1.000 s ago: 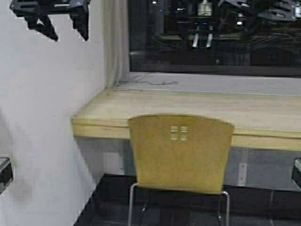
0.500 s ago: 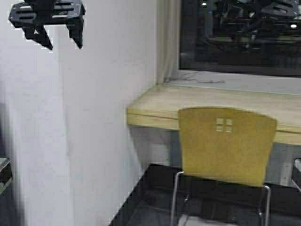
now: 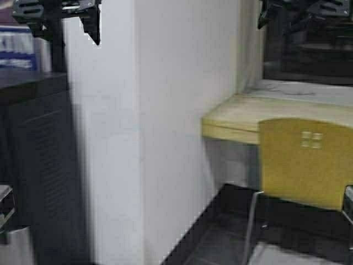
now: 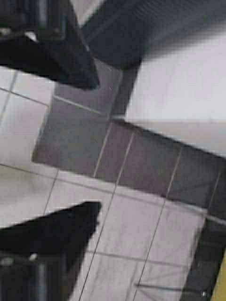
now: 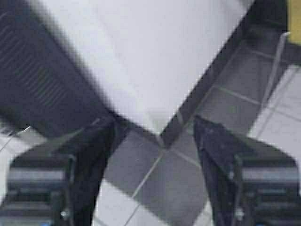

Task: Push the chairs under the table

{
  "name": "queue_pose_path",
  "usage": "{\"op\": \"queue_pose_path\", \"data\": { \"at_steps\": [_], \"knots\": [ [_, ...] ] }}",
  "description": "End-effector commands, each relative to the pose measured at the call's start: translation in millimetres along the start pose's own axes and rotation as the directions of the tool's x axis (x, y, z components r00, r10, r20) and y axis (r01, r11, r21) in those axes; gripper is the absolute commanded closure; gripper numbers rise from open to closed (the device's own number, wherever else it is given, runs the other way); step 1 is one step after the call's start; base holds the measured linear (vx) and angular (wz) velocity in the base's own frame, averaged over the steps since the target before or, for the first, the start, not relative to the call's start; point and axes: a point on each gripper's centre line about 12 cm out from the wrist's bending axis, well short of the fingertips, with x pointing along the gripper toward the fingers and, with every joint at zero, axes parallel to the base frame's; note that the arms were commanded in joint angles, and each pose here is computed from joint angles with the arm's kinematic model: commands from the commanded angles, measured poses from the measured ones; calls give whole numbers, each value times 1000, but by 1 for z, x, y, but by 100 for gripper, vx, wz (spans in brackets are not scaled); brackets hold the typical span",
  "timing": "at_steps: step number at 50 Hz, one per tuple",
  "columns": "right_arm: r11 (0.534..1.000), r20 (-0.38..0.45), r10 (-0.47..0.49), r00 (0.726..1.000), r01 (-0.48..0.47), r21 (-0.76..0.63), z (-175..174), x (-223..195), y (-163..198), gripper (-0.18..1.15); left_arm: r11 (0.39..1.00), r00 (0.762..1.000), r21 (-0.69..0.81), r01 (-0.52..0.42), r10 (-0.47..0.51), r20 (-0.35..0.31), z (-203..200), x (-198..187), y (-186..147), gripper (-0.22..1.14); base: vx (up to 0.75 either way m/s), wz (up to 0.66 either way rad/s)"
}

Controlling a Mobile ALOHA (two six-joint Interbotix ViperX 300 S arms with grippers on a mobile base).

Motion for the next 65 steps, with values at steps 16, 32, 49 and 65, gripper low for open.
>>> {"op": "queue_pose_path", "data": {
  "at_steps": [16,32,49,65],
  "knots": [
    [1000,3,-6,1000,6,11,8,2,1,9,1000,999,-9,-5,6,45,15,1,4,-10,-27,47],
    [1000,-14,-13,1000,13,1,6,6,0,9,1000,999,-21,-3,4,48,15,0,4,-10,-28,20],
    [1000,-19,-17,1000,17,-2,7,8,0,9,999,999,-36,1,1,53,17,1,3,-10,-31,13],
    [1000,-37,-22,999,22,-2,2,9,-1,9,999,1000,-33,-2,3,30,9,9,5,-10,-25,10]
  ]
}}
